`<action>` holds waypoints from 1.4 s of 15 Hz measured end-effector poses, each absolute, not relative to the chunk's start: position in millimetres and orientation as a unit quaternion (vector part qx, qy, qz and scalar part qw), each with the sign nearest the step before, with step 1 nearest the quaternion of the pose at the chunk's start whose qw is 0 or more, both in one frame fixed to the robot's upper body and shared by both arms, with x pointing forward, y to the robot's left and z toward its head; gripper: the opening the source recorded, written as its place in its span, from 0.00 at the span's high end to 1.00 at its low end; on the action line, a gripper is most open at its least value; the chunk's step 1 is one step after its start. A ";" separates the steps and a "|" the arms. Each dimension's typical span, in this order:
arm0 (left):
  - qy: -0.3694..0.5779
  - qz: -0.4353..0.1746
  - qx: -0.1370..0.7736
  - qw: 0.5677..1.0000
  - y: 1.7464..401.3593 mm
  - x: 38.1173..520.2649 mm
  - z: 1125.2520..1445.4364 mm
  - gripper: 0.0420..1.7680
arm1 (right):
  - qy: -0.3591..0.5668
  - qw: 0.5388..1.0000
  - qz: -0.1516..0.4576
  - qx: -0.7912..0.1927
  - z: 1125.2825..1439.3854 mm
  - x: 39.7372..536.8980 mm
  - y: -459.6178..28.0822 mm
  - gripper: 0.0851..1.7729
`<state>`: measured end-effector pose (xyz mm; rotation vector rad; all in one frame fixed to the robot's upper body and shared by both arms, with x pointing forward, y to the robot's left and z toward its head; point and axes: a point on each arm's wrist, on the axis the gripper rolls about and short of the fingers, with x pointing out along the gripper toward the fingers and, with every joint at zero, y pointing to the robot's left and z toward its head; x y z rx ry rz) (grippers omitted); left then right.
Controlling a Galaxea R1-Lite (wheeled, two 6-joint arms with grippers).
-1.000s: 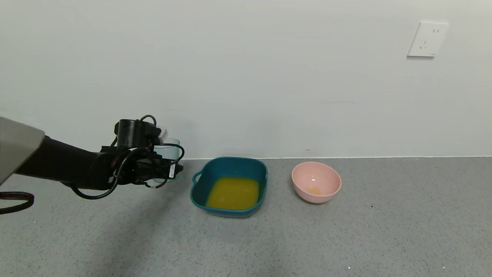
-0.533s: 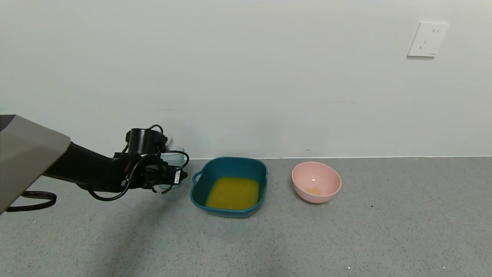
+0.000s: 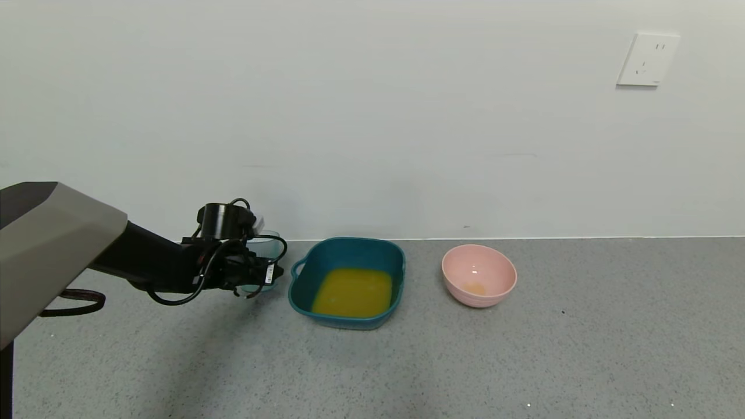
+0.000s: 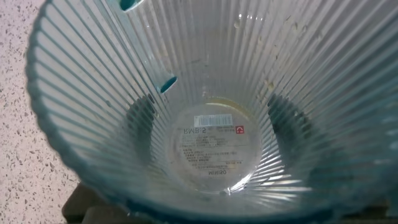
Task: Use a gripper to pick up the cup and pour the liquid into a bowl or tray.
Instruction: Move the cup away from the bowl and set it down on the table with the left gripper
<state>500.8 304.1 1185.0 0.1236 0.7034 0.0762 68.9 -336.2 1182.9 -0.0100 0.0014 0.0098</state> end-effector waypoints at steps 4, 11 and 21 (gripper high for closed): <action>0.349 0.038 0.062 0.934 304.4 502.7 1179.9 0.28 | 0.001 1.000 0.005 -0.005 1182.9 68.9 -336.2 0.04; 0.358 0.038 0.063 0.931 304.6 504.6 1171.2 0.28 | 0.001 1.000 0.005 -0.005 1182.9 68.9 -336.2 0.04; 0.362 0.039 0.063 0.929 305.1 506.6 1166.4 0.28 | 0.001 1.000 0.005 -0.005 1182.9 68.9 -336.2 0.04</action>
